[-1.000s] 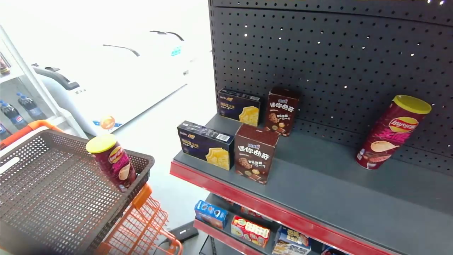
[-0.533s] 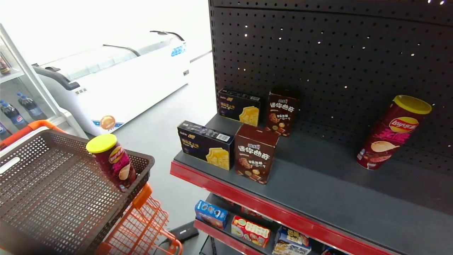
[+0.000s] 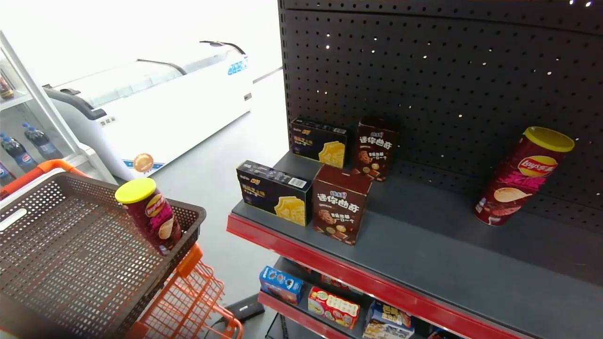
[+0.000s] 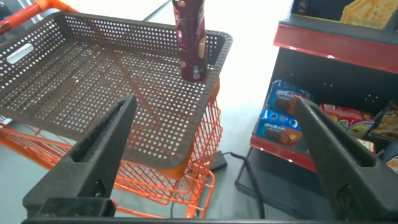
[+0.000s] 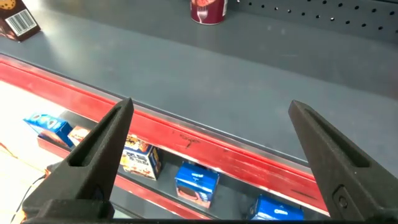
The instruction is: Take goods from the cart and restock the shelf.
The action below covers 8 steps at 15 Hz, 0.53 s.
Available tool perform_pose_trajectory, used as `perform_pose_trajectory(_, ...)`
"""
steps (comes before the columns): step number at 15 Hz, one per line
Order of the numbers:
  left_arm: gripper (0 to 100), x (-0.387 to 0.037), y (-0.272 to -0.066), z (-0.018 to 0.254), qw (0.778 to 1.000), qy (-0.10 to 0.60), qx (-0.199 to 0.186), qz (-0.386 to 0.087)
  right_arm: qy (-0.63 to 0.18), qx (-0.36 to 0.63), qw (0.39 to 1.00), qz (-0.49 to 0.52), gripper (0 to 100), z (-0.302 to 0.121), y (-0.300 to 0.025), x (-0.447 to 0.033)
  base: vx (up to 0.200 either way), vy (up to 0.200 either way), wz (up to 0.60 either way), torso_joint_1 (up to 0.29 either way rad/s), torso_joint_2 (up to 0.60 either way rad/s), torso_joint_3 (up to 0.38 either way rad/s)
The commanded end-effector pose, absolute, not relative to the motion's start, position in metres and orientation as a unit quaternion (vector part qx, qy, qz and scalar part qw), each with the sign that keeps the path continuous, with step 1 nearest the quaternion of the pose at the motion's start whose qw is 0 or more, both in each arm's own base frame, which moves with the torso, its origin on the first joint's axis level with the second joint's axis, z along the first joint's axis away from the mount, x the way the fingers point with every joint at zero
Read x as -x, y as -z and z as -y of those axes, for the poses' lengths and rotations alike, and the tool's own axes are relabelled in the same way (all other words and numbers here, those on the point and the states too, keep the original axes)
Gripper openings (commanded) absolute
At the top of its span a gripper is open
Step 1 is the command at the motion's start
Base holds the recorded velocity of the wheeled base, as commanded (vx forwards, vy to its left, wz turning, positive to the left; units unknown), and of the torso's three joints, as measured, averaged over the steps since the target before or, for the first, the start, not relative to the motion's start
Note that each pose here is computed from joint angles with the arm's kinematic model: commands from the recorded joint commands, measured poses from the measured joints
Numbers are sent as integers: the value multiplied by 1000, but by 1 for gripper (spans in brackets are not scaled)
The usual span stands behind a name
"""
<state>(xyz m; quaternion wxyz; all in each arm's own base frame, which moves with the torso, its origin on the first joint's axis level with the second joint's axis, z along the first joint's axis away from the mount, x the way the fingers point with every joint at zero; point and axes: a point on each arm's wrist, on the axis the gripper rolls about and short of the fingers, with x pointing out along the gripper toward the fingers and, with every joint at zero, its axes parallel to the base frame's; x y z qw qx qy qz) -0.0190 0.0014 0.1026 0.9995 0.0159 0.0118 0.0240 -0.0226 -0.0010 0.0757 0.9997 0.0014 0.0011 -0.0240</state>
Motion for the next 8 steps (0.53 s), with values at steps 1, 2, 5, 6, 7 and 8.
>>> perform_pose_trajectory(1,100,-22,-160,-1,995,-20,-18,-95,24,-1,1000,-1,100,1,-76,23,0,0,0,0,0,0)
perform_pose_trajectory(2,100,-28,-166,-1,995,-18,-16,-98,24,-1,1000,-1,100,1,-76,23,0,0,0,0,0,0)
perform_pose_trajectory(5,100,-77,-184,-8,985,-59,3,-160,24,-1,1000,-1,100,1,-76,23,0,0,0,0,0,0)
perform_pose_trajectory(6,100,-103,-176,-14,978,-75,7,-193,25,-1,1000,-1,100,1,-76,23,0,0,0,0,0,0)
perform_pose_trajectory(7,100,-120,-169,-16,978,-75,8,-194,24,-1,1000,-1,100,1,-76,23,0,0,0,0,0,0)
perform_pose_trajectory(8,100,-135,-163,-18,979,-74,6,-191,24,-1,1000,-1,100,1,-76,23,0,0,0,0,0,0)
